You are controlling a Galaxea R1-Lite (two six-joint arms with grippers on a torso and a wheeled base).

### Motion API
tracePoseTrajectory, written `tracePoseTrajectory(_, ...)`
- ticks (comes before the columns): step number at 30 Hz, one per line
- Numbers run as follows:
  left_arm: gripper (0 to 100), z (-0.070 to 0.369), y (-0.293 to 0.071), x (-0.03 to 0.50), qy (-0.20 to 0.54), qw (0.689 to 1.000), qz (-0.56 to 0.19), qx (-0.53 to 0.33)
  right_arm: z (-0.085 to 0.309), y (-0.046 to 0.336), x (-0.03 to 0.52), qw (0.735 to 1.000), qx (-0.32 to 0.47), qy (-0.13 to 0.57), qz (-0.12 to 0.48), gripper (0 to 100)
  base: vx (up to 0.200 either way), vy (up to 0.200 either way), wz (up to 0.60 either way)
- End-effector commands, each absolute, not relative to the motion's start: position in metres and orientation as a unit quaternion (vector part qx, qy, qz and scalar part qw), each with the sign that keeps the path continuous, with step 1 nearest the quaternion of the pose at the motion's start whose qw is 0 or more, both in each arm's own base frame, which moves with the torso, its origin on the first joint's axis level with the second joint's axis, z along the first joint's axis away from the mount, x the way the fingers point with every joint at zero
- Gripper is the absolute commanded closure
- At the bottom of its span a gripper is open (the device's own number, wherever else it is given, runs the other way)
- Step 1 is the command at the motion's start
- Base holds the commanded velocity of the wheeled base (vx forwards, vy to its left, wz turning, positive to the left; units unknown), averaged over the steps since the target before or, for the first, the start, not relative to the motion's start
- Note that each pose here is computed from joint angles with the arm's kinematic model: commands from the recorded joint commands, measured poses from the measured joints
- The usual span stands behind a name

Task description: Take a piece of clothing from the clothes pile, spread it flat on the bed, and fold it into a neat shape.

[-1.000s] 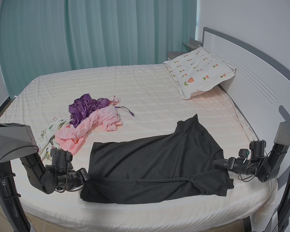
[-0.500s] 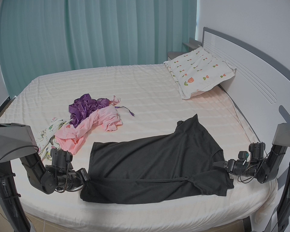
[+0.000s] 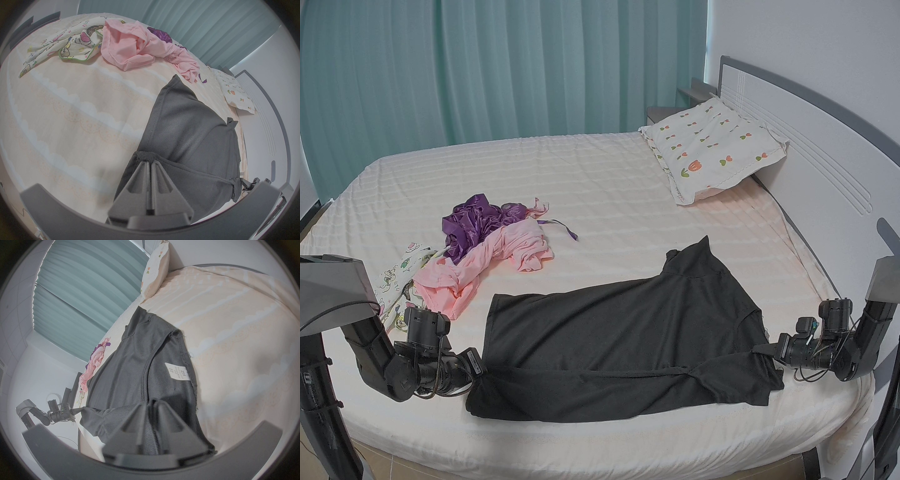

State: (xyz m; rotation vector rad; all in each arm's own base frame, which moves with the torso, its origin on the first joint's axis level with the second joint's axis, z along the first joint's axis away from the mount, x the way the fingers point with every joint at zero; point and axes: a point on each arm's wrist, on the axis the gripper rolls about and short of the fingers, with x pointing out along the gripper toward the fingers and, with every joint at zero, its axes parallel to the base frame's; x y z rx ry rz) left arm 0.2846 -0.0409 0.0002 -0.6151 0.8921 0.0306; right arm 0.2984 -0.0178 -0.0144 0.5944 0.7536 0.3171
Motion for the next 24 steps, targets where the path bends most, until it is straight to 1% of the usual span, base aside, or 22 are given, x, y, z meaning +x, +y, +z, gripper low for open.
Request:
tracePoseTrajectory(1, 100, 0.000, -0.041, 0.285, 0.425, 0.857, 0.015, -0.293, -0.015, -0.023, 0.297, 0.873, 0.292, 0.360, 0.154, 100, 0.000, 0.000, 0.00)
tracePoseTrajectory(11, 100, 0.000, -0.041, 0.286, 0.423, 0.852, 0.022, -0.307, -0.010, -0.023, 0.299, 0.875, 0.291, 0.351, 0.163, 100, 0.000, 0.000, 0.00)
tracePoseTrajectory(14, 100, 0.000, -0.040, 0.286, 0.423, 0.852, 0.024, -0.308, -0.007, -0.023, 0.303, 0.883, 0.290, 0.329, 0.167, 100, 0.000, 0.000, 0.00)
tracePoseTrajectory(16, 100, -0.001, -0.040, 0.285, 0.424, 0.851, 0.024, -0.308, -0.006, -0.023, 0.305, 0.884, 0.295, 0.323, 0.166, 100, 0.000, 0.000, 0.00)
tracePoseTrajectory(21, 100, -0.003, -0.035, 0.286, 0.424, 0.850, 0.032, -0.311, -0.003, -0.024, 0.312, 0.888, 0.328, 0.280, 0.161, 100, 0.000, 0.000, 0.00)
tracePoseTrajectory(24, 100, -0.004, -0.035, 0.286, 0.425, 0.849, 0.033, -0.311, -0.005, -0.024, 0.313, 0.889, 0.330, 0.274, 0.162, 100, 0.000, 0.000, 0.00)
